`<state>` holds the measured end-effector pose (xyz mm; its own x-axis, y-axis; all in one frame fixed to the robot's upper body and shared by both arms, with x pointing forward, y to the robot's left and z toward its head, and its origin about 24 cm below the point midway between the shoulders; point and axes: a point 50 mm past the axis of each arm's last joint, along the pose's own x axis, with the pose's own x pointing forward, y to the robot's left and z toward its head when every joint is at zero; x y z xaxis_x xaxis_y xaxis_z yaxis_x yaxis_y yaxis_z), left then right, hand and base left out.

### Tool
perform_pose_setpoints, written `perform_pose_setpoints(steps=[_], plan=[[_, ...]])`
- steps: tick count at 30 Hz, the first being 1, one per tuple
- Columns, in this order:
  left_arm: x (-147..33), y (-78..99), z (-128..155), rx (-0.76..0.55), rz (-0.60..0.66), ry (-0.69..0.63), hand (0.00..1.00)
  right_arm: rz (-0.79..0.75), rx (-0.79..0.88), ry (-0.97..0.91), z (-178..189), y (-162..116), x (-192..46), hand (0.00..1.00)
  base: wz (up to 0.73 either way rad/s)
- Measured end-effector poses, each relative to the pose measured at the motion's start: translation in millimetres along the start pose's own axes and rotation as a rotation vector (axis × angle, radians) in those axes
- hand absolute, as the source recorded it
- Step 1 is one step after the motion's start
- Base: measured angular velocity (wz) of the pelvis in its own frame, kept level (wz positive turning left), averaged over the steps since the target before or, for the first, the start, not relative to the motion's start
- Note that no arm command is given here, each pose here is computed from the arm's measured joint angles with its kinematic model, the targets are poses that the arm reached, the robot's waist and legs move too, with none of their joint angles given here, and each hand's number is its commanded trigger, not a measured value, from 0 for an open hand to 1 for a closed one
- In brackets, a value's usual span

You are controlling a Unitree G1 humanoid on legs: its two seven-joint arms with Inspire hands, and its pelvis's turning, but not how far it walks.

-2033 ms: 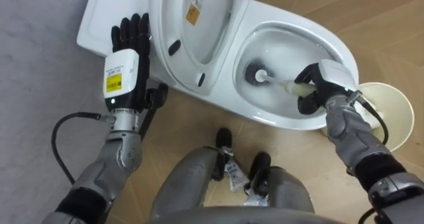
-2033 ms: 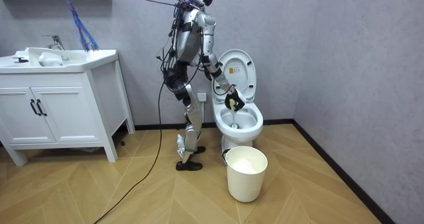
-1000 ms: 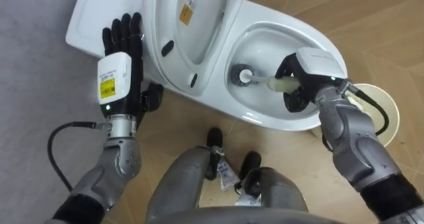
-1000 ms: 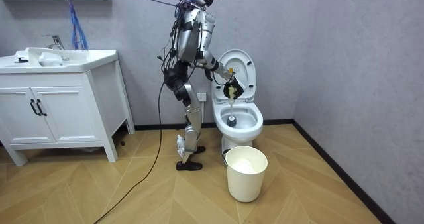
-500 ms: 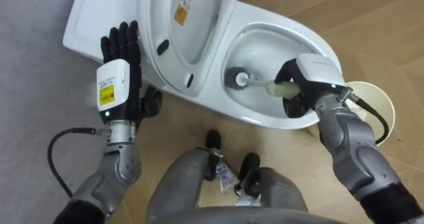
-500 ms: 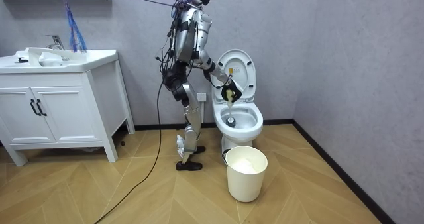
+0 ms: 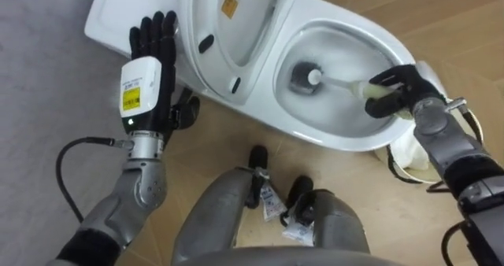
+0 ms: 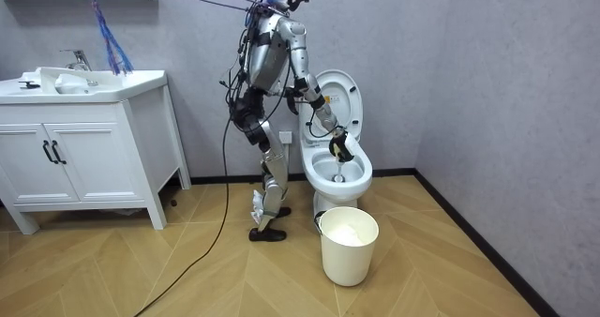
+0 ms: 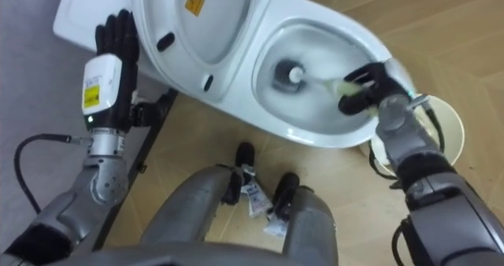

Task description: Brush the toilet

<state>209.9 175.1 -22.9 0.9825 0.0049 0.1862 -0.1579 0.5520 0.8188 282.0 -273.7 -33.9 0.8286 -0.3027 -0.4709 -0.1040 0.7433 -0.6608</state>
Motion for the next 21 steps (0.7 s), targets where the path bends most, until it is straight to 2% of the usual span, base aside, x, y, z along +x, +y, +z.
perform_pose_setpoints(steps=[4,7,16,21], plan=[[0.8,1.1,0,0.021,0.001,-0.013,0.00,-0.018,-0.049,-0.021,4,-3,1,1.00,0.01],[1.2,1.4,-1,0.027,-0.003,-0.012,0.00,-0.023,-0.177,-0.093,18,0,0,1.00,-0.04],[-3.3,-4.8,-6,0.040,-0.051,0.009,0.00,0.051,-0.636,-0.310,57,46,-21,1.00,-0.06],[-7.3,-8.1,-6,0.044,-0.066,0.020,0.00,0.056,-0.769,-0.352,64,55,-38,1.00,-0.03]])
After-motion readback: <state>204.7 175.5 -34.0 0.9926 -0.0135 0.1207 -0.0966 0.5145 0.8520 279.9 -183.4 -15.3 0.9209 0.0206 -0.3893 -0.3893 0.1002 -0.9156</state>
